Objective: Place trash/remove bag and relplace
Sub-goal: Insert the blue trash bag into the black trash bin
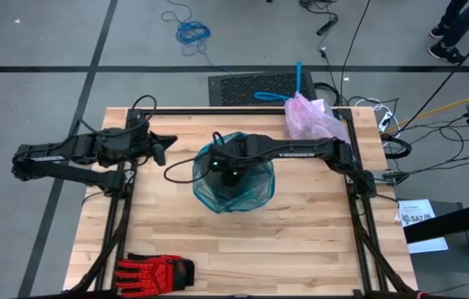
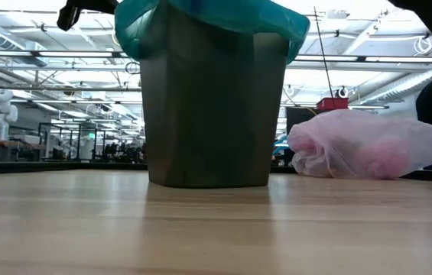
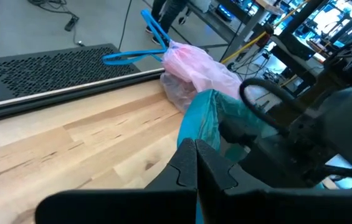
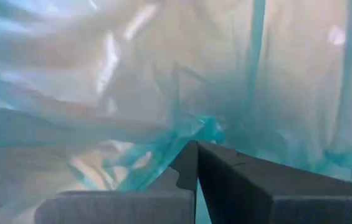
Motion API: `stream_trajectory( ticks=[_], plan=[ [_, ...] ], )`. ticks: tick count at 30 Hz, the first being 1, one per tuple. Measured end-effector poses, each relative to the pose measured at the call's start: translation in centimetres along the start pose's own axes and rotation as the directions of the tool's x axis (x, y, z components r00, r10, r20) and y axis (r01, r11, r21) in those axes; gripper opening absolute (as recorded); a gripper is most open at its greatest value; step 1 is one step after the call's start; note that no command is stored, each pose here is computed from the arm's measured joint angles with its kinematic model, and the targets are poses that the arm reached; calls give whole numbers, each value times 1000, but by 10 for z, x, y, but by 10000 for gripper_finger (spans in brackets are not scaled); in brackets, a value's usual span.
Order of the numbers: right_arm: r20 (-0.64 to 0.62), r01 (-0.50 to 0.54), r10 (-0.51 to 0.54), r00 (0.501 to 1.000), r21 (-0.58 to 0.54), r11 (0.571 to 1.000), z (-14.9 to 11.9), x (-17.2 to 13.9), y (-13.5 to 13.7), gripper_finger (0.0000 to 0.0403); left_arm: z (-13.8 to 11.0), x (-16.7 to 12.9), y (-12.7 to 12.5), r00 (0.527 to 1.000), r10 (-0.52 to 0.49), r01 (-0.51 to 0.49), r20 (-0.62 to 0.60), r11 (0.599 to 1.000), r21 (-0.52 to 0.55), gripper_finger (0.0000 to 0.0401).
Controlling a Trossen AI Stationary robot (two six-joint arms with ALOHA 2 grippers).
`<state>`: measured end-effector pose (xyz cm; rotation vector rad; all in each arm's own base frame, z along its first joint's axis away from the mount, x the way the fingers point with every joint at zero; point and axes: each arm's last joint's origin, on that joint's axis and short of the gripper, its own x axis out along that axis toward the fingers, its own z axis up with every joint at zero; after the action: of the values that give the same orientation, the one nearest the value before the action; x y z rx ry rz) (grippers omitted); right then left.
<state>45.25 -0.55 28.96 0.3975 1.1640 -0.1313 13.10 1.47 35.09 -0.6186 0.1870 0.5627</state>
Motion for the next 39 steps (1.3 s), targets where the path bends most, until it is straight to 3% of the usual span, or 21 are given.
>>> stream_trajectory(
  ticks=[6, 15, 24, 29, 32, 35, 39],
  plan=[
    [22, -12, 11, 1000, 13, 1000, 1, -5, 2, 8, 0, 0, 0, 1000, 0, 0, 0, 1000, 0, 0],
    [42, -46, 46, 998, 8, 999, 1, -16, 4, 59, 0, 0, 0, 1000, 0, 0, 0, 1000, 0, 0],
    [132, -168, 170, 977, -27, 985, -2, -61, 11, 81, 0, 0, 0, 1000, 0, 0, 0, 1000, 1, 0],
    [259, -193, 228, 939, -153, 969, -4, -102, 14, 66, 0, 0, 0, 1000, 0, 0, -1, 1000, 1, 0],
    [353, -117, 172, 920, -171, 978, -11, -138, 3, 34, 0, 0, 0, 1000, -4, 4, -5, 1000, 1, 0],
    [399, 25, 21, 917, -110, 994, -24, -175, -24, 6, -1, 0, -1, 999, -39, 39, -35, 999, 0, 0],
    [303, 167, -154, 940, -19, 986, -56, -214, -66, 1, -2, 0, -1, 997, -53, 53, -51, 999, 1, 0]
  ],
)
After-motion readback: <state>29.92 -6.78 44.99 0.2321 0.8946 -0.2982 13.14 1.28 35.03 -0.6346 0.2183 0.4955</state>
